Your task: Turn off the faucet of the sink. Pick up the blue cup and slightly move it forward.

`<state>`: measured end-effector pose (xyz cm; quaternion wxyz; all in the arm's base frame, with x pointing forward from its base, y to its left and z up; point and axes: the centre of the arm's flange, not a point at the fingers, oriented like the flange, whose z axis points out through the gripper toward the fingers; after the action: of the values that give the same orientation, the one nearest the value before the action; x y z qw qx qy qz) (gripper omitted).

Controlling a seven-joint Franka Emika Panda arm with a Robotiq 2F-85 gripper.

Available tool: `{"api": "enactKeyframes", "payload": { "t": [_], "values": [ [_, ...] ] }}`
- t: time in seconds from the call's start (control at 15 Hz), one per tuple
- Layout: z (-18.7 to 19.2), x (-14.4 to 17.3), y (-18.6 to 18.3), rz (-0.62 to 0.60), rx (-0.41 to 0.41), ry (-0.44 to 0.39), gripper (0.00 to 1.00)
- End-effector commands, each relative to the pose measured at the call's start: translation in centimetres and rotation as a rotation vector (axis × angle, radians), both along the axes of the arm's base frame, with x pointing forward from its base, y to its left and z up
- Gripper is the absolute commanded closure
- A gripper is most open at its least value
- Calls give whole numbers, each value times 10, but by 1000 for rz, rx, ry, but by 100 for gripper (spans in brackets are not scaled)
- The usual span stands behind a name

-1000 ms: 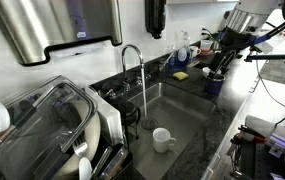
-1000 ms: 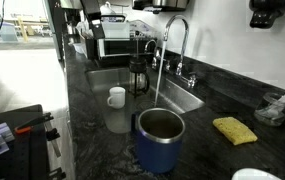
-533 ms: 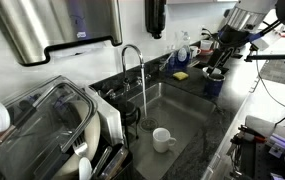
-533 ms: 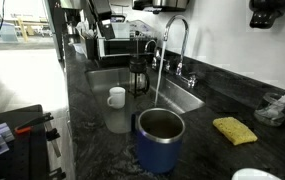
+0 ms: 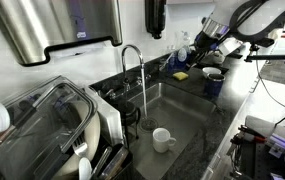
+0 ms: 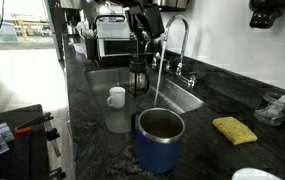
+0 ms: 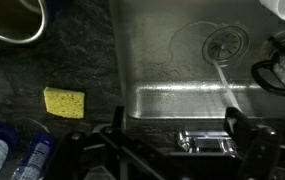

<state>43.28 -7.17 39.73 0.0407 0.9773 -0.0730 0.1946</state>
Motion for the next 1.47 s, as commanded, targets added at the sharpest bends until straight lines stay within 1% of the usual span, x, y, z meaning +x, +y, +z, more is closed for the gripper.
{"api": "enactKeyframes", "payload": {
  "t": [0.0,0.07,0.13,0.27,0.47,0.53,0.67,0.87,0.93,1.07,1.4],
  "values": [
    [-16,67,-22,104,-13,10,0],
    [-16,76,-23,109,-13,20,0],
    [-15,41,-11,68,-16,12,0],
    [-19,60,-16,86,-20,19,0],
    [-20,66,-15,90,-22,19,0],
    [-23,76,-19,87,-12,27,0],
    [-24,85,-22,95,20,24,0],
    [-26,91,-20,78,90,9,0],
    [-26,93,-19,72,101,6,0],
    [-27,97,-20,80,108,-2,0],
    [-27,102,-23,88,89,-9,0]
  ]
}}
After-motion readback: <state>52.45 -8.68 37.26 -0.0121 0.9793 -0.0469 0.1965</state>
